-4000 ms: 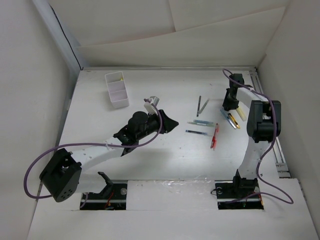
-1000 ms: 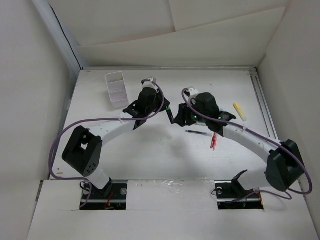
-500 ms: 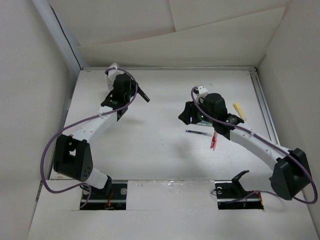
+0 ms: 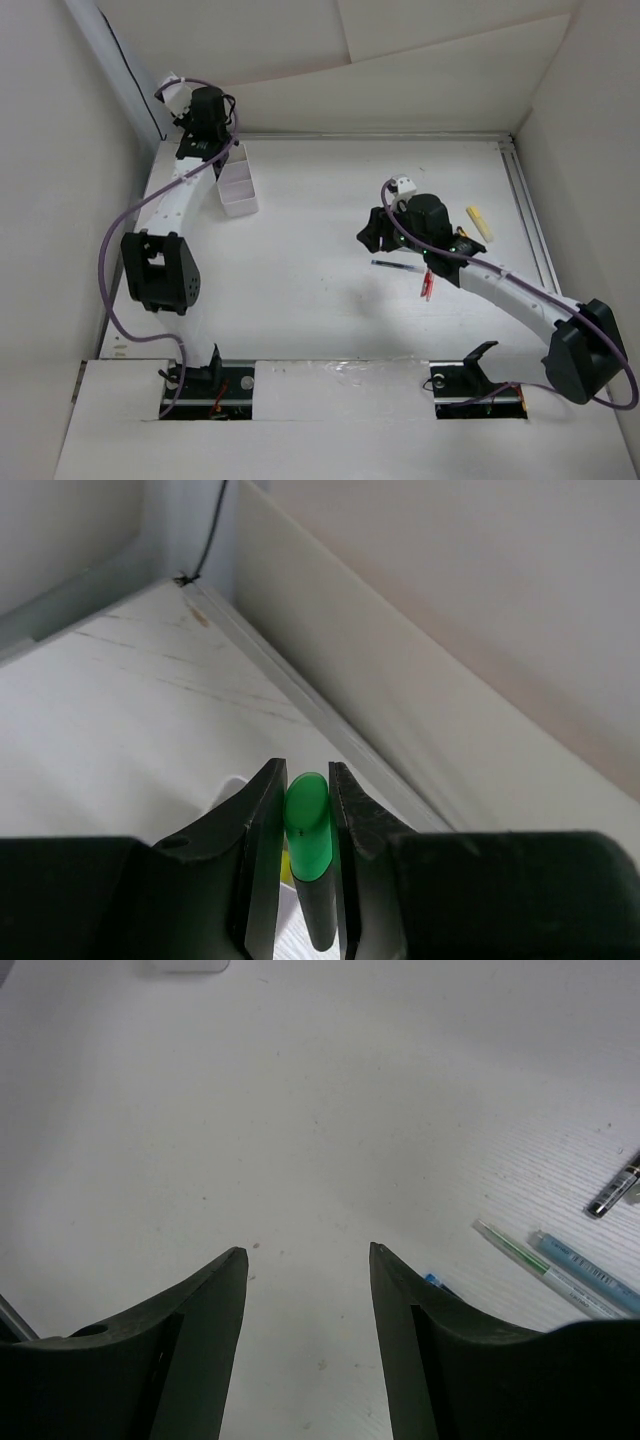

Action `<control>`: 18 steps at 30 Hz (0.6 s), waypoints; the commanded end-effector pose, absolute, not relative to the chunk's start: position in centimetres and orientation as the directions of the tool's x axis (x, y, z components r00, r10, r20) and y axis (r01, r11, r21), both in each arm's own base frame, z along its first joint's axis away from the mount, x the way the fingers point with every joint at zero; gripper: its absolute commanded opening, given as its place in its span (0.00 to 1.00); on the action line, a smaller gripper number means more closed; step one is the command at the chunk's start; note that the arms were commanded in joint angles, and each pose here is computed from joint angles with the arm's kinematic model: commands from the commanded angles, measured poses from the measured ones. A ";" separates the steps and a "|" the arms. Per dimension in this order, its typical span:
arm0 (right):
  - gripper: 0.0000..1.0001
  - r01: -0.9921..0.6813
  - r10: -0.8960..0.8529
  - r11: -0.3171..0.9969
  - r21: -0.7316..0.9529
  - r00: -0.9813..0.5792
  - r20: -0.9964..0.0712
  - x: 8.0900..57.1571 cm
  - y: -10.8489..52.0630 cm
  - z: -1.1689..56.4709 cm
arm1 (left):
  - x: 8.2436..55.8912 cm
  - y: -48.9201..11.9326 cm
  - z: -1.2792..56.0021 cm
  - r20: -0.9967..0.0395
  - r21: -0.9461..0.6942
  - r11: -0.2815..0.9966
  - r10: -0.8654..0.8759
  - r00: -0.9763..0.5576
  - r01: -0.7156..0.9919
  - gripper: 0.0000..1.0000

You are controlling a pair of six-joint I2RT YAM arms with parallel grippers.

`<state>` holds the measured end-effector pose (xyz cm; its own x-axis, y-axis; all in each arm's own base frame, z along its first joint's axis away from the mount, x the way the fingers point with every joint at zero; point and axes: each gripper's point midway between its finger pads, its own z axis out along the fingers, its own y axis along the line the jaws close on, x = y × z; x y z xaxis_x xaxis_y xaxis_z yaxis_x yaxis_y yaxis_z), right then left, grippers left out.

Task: Sort the stationery into containers
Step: Place the stationery in the storage box.

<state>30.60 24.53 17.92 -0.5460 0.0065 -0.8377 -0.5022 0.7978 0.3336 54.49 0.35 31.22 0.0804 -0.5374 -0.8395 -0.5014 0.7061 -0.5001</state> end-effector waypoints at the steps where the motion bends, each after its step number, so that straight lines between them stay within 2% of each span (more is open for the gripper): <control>1: 0.58 -0.519 0.055 0.788 0.331 -0.477 -0.877 30.9 24.9 20.4 | 54.7 2.6 30.6 -0.901 -0.368 0.708 -0.432 0.043 -0.603 0.00; 10: 0.58 -0.534 0.050 0.775 0.339 -0.482 -0.875 30.6 25.2 20.4 | 56.8 4.0 30.9 -0.941 -0.286 0.695 -0.333 0.057 -0.660 0.00; 18: 0.58 -0.552 0.047 0.766 0.331 -0.465 -0.884 30.2 25.4 21.1 | 58.6 3.8 27.7 -0.956 -0.222 0.690 -0.294 0.013 -0.689 0.00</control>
<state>30.10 24.76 18.60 -0.5276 0.0107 -0.8494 -0.5165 0.7898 0.3308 58.20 3.65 25.59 -0.0444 -0.3252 -0.9446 -0.6788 0.7035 -0.2104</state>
